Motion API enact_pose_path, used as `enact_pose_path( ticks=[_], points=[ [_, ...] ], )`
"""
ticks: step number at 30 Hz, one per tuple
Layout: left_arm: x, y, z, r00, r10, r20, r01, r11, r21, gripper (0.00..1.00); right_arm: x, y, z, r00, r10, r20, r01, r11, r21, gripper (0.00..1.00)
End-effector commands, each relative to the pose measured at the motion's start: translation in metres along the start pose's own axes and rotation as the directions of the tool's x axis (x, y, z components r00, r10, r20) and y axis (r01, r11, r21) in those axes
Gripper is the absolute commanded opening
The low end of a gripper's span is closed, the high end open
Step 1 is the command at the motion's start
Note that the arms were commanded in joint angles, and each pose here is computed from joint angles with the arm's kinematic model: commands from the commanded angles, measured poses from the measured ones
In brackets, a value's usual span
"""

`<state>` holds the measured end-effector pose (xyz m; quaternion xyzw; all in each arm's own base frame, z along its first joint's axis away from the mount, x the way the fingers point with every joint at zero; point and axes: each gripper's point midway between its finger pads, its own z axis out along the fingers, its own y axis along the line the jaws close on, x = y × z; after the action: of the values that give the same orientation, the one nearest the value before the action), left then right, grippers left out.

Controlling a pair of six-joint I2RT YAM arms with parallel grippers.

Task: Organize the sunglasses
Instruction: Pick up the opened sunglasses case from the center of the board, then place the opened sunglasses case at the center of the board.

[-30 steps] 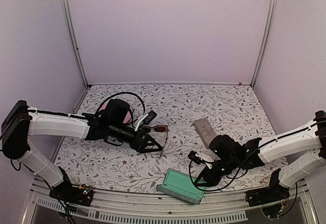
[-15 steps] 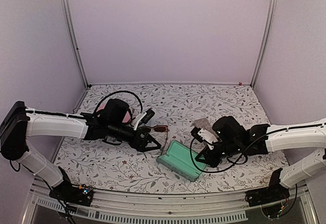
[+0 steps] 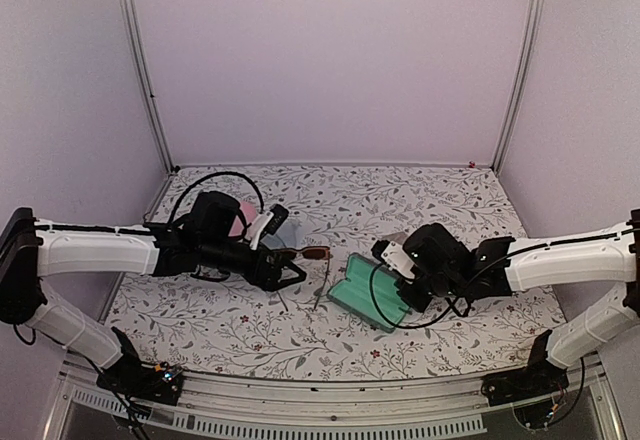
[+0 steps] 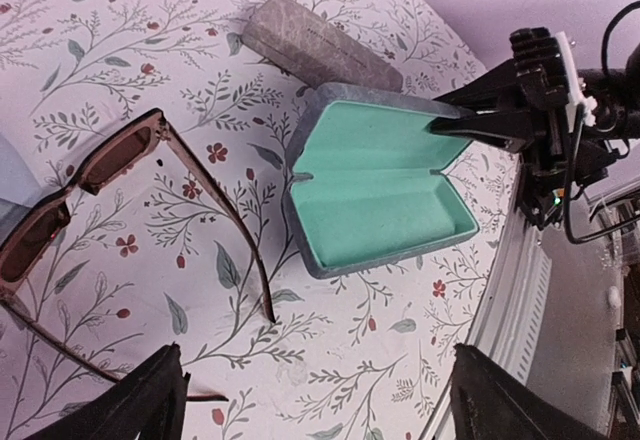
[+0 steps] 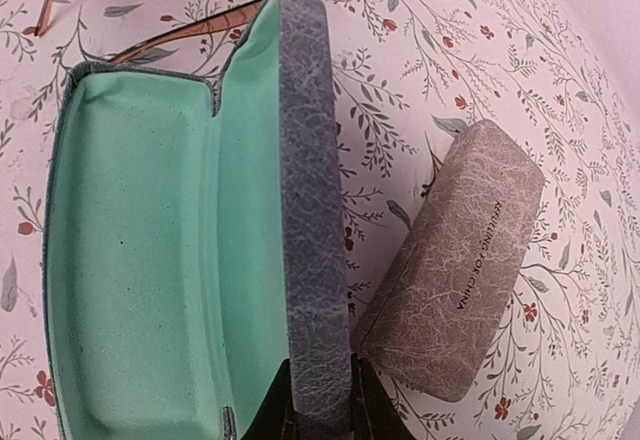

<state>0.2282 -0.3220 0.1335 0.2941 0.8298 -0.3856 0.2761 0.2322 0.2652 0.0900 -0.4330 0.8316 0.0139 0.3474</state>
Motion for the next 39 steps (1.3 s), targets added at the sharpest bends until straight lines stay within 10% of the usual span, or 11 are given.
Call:
enact_pose_path(
  ticks=[1,14,39],
  points=[
    [-0.003,0.013,-0.005,1.0,-0.006,0.028,0.007,0.999,-0.039,0.92,-0.024,-0.016,-0.002,0.996,-0.066,0.061,0.059,0.993,0.102,0.09],
    [-0.007,0.016,-0.008,0.999,-0.022,0.046,0.024,0.999,-0.037,0.92,0.006,-0.032,0.025,0.972,-0.208,-0.11,0.23,0.938,0.26,0.06],
    [0.003,0.021,-0.008,0.998,-0.037,0.046,0.039,0.999,-0.037,0.92,-0.003,-0.072,0.025,0.956,-0.294,-0.011,0.281,0.901,0.33,0.1]
  ],
)
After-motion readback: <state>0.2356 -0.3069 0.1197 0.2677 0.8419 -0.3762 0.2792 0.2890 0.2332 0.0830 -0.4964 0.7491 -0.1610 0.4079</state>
